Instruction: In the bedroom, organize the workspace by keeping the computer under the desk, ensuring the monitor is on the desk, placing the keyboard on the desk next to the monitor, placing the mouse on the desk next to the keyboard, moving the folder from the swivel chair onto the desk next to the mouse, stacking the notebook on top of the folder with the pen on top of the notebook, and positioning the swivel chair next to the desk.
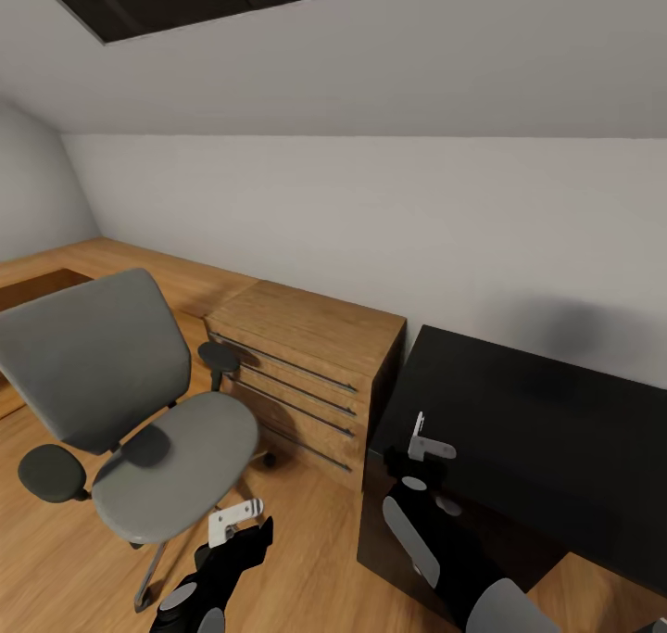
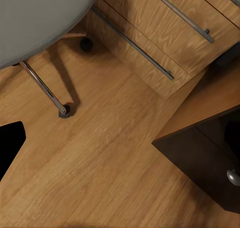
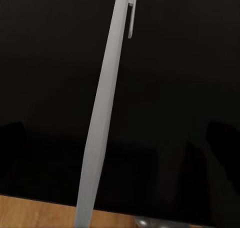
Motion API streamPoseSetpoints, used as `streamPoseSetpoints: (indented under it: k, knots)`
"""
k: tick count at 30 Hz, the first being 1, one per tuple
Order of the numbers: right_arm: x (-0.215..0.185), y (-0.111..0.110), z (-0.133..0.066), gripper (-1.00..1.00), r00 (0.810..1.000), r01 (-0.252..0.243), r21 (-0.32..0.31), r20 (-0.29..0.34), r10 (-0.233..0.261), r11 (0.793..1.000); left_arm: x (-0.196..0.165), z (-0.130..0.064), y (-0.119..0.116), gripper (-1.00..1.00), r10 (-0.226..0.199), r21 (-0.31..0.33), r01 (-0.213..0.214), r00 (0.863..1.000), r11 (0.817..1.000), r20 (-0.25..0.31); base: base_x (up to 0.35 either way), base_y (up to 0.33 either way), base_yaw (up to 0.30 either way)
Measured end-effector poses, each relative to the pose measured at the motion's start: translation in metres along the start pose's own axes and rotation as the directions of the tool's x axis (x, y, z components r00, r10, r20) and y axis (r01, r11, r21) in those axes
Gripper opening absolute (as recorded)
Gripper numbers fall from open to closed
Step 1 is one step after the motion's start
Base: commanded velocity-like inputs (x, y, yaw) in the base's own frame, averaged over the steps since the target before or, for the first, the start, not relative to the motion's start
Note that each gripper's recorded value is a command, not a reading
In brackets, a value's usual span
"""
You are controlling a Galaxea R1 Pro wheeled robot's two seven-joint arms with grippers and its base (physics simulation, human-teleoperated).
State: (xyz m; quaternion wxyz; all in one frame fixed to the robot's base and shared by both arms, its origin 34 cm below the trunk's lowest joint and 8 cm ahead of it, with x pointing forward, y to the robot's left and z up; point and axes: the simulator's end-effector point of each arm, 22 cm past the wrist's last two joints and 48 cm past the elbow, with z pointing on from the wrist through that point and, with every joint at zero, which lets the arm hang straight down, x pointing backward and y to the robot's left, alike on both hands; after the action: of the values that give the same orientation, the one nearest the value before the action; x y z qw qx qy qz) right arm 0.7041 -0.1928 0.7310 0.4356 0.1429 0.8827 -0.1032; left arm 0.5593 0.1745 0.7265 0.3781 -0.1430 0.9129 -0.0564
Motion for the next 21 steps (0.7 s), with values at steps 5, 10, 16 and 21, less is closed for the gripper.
streamPoseSetpoints:
  k: [5, 10, 16, 21]
  knots:
    - [0.0000, 0.0000, 0.0000, -1.00, 1.000, 0.000, 0.000, 0.000, 0.000, 1.000, 0.0000, 0.0000, 0.0000, 1.00, 0.000, 0.000, 0.000, 1.000, 1.000, 0.000, 0.000, 0.000, 0.000]
    - [0.0001, 0.0001, 0.0000, -1.00, 1.000, -0.001, 0.000, 0.000, 0.001, 1.000, 0.0000, 0.0000, 0.0001, 1.00, 0.000, 0.000, 0.000, 1.000, 1.000, 0.000, 0.000, 0.000, 0.000]
    - [0.0001, 0.0000, 0.0001, -1.00, 1.000, -0.001, 0.000, 0.000, 0.001, 1.000, -0.0001, 0.0001, 0.0006, 1.00, 0.001, -0.001, -0.001, 1.000, 1.000, 0.000, 0.000, 0.000, 0.000]
    - [-0.0002, -0.0007, 0.0003, -1.00, 1.000, 0.000, 0.001, 0.001, 0.000, 1.000, -0.0001, 0.0001, 0.0006, 1.00, 0.001, -0.001, -0.001, 1.000, 1.000, 0.000, 0.000, 0.000, 0.000]
